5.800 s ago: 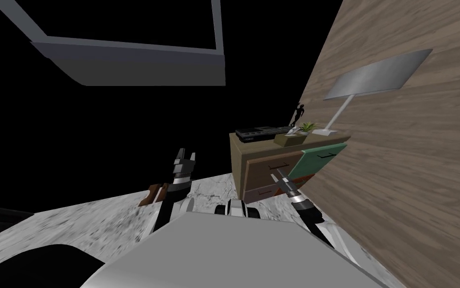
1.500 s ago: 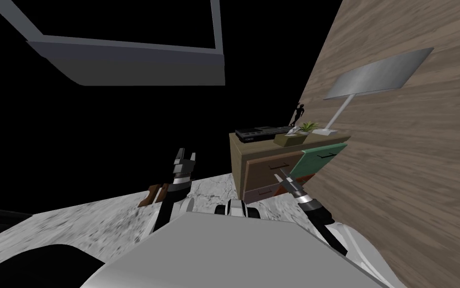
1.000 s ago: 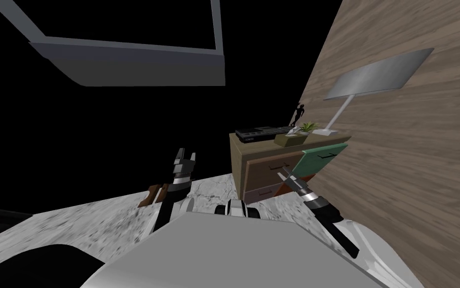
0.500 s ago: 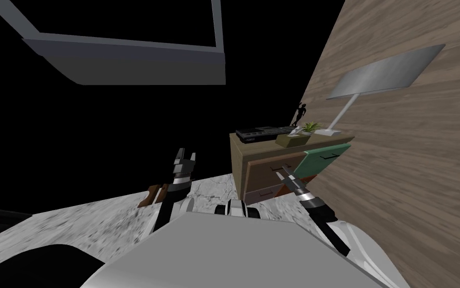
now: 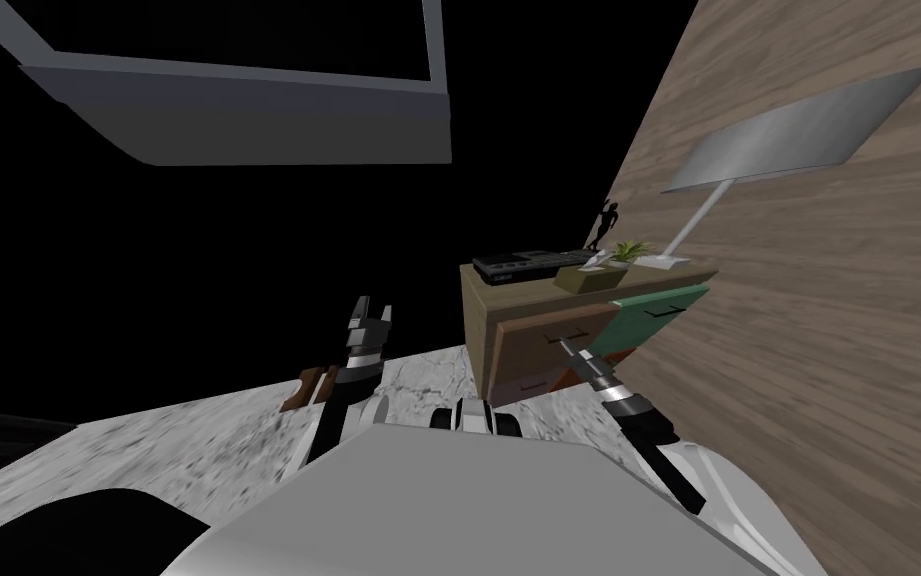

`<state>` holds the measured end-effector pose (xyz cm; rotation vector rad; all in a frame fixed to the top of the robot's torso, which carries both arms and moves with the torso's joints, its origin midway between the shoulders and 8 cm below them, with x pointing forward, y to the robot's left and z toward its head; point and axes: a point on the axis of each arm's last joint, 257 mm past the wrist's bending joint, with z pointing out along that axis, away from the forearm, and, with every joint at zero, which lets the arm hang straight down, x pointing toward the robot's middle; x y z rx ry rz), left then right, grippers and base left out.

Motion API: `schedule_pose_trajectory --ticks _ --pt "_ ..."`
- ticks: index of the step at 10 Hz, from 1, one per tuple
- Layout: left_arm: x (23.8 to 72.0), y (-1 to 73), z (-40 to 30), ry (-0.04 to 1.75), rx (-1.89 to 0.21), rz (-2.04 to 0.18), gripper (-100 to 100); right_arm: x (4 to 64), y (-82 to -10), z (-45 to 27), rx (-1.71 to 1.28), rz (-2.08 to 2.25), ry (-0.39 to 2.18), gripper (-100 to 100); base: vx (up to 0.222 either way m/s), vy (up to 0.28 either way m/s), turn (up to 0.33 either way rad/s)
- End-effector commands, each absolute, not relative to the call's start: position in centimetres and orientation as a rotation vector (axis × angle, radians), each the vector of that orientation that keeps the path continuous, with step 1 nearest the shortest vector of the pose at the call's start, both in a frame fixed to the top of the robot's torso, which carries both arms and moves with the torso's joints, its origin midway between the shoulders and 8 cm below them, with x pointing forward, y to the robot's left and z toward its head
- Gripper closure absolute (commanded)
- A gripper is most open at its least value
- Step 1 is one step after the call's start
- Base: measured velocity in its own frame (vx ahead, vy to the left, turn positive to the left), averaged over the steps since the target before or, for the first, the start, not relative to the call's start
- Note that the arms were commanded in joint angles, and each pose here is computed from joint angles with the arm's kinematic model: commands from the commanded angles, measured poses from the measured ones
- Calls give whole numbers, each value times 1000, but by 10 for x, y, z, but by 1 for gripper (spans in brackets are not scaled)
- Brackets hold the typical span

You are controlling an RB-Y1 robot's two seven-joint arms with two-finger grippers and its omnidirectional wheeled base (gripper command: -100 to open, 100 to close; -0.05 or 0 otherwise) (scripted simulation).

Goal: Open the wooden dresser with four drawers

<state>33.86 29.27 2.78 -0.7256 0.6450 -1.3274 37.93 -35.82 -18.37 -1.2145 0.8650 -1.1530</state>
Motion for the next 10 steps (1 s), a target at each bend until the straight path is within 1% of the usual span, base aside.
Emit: schedule_pose_trajectory --ticks 1,2,4,8,9,10 --pt "339 293 28 645 -726 -1327 0 378 -359 -176 -1212 -1153 848 100 -176 -38 -35" --pt "339 293 28 645 -726 -1327 0 377 -359 -175 -1213 -1150 845 100 -168 -29 -44" --pt "339 293 28 645 -726 -1327 0 373 -356 -181 -1219 -1136 855 100 -92 -20 -31" --pt "339 293 28 645 -726 -1327 0 370 -354 -172 -1217 -1135 827 100 -183 -46 -42" --pt "339 293 28 645 -726 -1327 0 369 -354 -181 -1222 -1126 846 100 -91 -21 -13" --pt "339 293 28 645 -726 -1327 0 370 -362 -175 -1224 -1120 855 -100 -29 10 -3"
